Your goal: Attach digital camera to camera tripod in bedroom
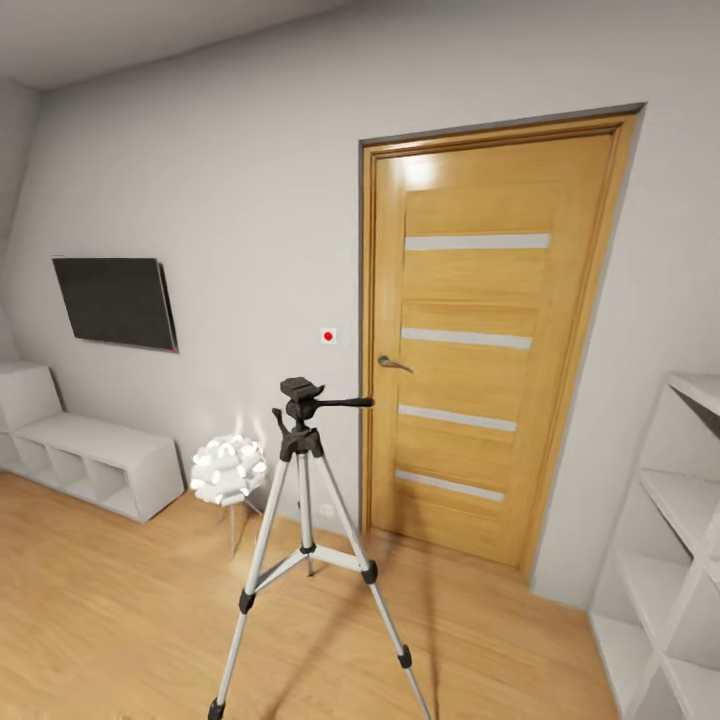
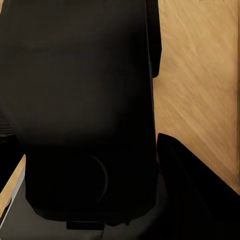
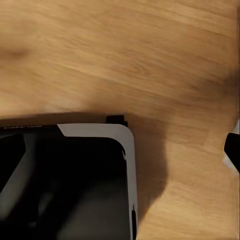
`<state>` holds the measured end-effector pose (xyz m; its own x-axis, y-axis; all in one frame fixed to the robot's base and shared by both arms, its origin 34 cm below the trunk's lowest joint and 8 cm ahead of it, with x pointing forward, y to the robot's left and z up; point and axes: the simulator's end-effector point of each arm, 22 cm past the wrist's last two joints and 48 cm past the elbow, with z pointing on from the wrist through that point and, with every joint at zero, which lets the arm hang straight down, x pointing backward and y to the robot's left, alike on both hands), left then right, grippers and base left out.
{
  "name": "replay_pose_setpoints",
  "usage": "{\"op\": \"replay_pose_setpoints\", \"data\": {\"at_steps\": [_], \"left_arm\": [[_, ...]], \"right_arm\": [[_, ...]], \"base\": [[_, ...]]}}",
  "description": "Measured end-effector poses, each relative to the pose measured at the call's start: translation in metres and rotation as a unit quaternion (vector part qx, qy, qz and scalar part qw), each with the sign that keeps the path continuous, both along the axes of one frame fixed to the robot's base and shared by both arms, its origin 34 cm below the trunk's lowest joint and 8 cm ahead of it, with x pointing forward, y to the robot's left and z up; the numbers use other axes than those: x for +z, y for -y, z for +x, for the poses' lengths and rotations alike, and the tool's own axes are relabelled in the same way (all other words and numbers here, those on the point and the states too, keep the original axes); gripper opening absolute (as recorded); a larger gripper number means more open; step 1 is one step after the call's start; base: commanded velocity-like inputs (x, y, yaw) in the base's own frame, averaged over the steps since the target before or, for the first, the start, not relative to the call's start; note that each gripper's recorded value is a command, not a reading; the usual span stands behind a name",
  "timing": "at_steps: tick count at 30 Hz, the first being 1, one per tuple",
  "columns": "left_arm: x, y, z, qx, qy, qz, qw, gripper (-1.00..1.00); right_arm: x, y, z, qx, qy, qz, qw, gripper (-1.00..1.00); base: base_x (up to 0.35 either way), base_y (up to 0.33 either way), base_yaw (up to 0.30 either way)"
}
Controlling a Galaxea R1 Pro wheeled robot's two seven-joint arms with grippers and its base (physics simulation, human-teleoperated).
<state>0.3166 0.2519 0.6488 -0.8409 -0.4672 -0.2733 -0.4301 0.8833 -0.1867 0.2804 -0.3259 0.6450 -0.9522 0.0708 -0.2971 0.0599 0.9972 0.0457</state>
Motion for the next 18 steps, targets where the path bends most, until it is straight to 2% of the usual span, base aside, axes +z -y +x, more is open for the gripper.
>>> {"op": "replay_pose_setpoints", "data": {"at_steps": [8, 18], "left_arm": [[0.0, -0.0014, 0.0002, 0.002, 0.0, 0.001, 1.0, -1.0], [0.0004, -0.0022, 0.0013, 0.005, 0.003, 0.002, 1.0, -1.0]], "right_arm": [[0.0001, 0.0004, 0.0002, 0.0, 0.0, -0.001, 1.0, 1.0], [0.0, 0.0004, 0.0001, 0.0, 0.0, -0.001, 1.0, 1.0]], "base": [[0.072, -0.246, 0.251], [0.01, -0.031, 0.268]]}}
